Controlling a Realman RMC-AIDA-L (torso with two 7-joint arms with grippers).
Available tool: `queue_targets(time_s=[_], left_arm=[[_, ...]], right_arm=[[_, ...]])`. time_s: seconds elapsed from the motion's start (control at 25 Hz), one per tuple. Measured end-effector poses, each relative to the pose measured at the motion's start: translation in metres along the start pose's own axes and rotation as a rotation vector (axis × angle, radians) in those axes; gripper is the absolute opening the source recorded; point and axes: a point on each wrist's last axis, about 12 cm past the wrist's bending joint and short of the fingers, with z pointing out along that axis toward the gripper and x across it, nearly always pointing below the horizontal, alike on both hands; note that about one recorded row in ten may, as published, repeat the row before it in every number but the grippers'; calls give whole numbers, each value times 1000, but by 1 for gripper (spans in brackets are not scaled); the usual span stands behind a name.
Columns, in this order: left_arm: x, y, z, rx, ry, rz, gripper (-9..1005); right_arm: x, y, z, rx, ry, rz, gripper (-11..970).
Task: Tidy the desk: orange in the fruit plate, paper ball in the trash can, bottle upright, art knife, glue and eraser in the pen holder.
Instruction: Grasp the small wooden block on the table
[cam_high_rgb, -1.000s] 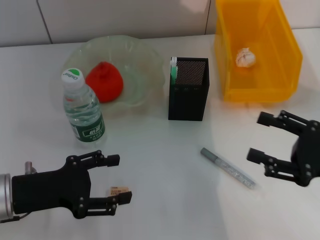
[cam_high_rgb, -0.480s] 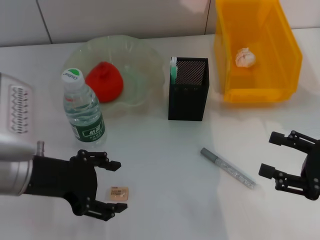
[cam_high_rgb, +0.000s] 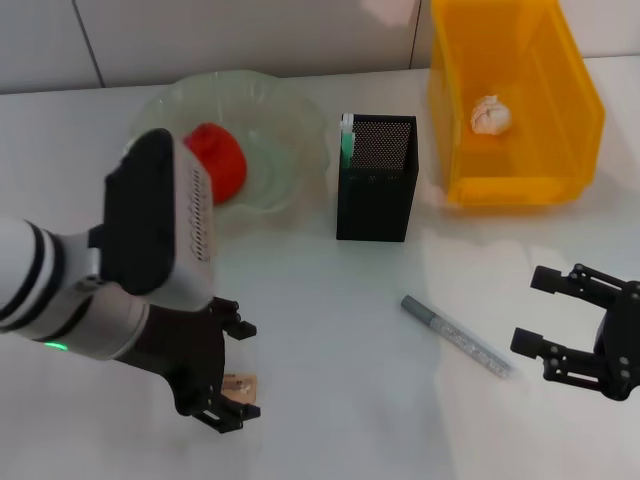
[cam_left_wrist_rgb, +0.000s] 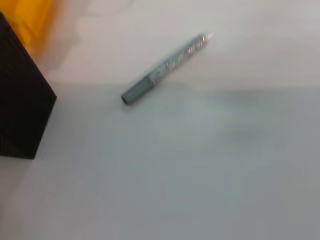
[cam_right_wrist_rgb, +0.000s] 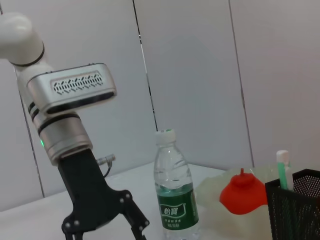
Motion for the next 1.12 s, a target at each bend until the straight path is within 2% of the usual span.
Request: queue_targets(time_s=[0.04,0.2,0.48,0.76,1.0,1.12], left_arm=[[-4,0,5,-3,47,21,859],[-14,3,10,4,82,45,852],[-11,8,21,29,151,22,841],[-11,8,25,11,178,28,829],[-10,9,26,-3,188,36,635],[-9,9,30,-1,205,44,615]], right_arm=[[0,0,0,1,-1,0,791],[2,0,0,7,1,2,792],[4,0,4,4,-2,13,792],[4,1,6,-3,-3,12,791],[4,1,9,-15,9,12,791],[5,0,9,-15,13,16,791]])
